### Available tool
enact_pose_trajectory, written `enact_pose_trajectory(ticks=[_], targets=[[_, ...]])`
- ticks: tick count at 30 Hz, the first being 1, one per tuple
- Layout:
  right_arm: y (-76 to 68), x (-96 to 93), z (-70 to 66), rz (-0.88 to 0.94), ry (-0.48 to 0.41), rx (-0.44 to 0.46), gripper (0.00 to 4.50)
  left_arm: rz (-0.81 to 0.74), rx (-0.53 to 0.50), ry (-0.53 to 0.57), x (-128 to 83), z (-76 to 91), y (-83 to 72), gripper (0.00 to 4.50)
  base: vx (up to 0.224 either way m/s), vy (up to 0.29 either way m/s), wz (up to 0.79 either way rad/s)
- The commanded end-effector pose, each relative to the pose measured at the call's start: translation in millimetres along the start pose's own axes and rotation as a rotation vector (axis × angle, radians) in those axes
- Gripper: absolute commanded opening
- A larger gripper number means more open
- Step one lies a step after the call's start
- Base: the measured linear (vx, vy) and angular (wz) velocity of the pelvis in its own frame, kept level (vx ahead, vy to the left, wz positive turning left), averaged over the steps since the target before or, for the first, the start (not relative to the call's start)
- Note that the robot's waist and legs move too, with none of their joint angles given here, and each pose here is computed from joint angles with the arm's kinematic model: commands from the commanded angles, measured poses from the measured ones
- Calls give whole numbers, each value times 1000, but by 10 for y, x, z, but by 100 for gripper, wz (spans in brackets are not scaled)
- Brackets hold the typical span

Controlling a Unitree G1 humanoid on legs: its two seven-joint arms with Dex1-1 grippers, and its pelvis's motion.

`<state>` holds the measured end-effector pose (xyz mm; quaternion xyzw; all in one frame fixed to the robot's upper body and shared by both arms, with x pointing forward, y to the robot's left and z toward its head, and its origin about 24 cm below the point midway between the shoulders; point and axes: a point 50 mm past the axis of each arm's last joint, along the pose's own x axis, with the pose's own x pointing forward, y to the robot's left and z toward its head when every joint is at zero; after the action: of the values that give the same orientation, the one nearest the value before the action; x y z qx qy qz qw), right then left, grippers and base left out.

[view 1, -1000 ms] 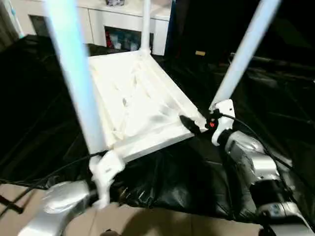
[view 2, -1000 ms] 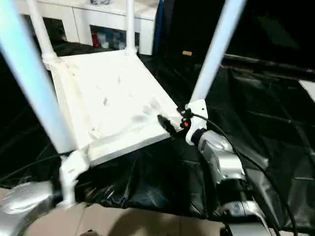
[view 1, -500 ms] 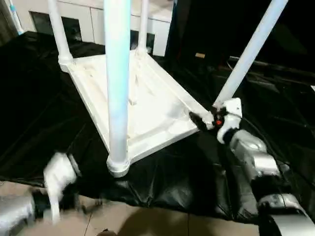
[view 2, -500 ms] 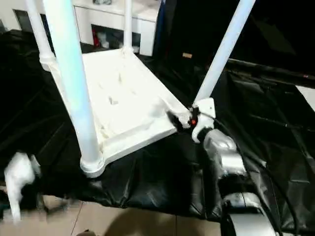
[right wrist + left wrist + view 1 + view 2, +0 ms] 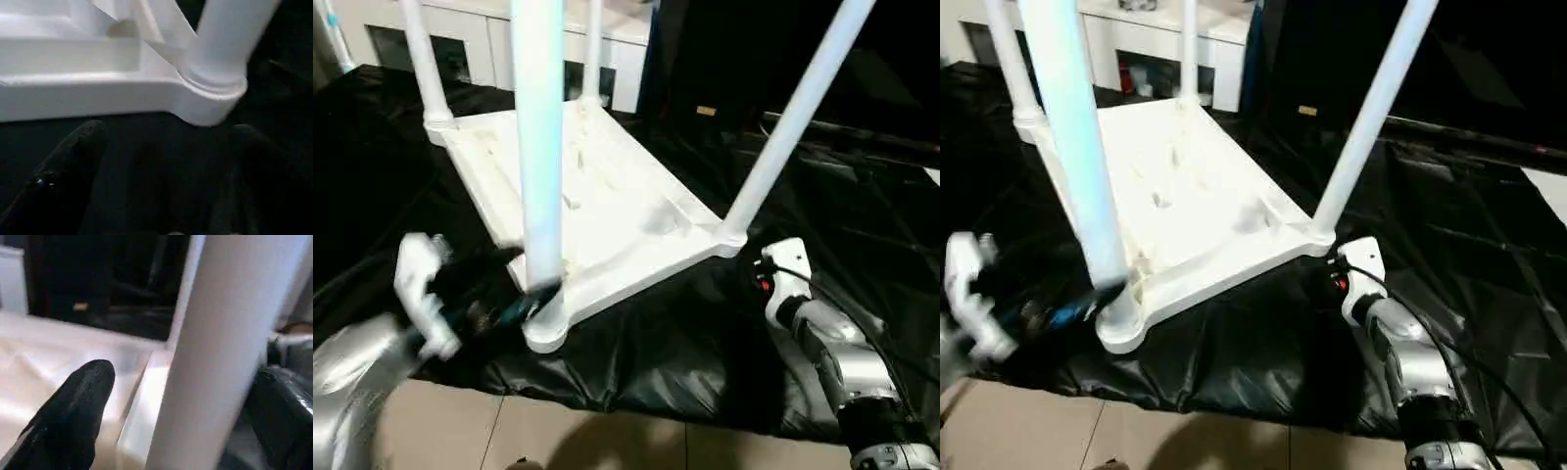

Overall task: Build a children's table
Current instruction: Rotate table base

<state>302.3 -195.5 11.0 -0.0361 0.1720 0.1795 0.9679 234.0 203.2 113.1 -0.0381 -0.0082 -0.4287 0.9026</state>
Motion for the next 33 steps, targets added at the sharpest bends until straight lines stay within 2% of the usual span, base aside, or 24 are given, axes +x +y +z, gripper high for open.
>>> enact_pose_trajectory(ticks=[1,5,8,16,20,22,26,29,33], targets=[[0,31,-12,-9,33,-35,450,-40,-20,-9,88,-22,-30,446,0,0,0],[132,198,1,5,65,-58,450,-153,-34,-35,356,-14,-105,446,0,0,0],[207,279,31,36,72,-72,450,-206,-44,-37,465,-14,-160,446,0,0,0],[397,506,220,73,35,-90,450,-360,-57,-46,978,-77,-476,446,0,0,0],[444,545,242,81,28,-92,450,-403,-34,24,1258,-187,-625,446,0,0,0],[447,547,241,82,28,-92,450,-416,-35,13,1287,-188,-647,446,0,0,0],[459,552,225,83,23,-89,450,-475,-21,4,1524,-218,-791,446,0,0,0],[451,541,209,82,15,-82,450,-462,11,2,1702,-242,-861,446,0,0,0],[451,532,188,85,14,-82,450,-454,32,-17,1840,-251,-963,446,0,0,0]])
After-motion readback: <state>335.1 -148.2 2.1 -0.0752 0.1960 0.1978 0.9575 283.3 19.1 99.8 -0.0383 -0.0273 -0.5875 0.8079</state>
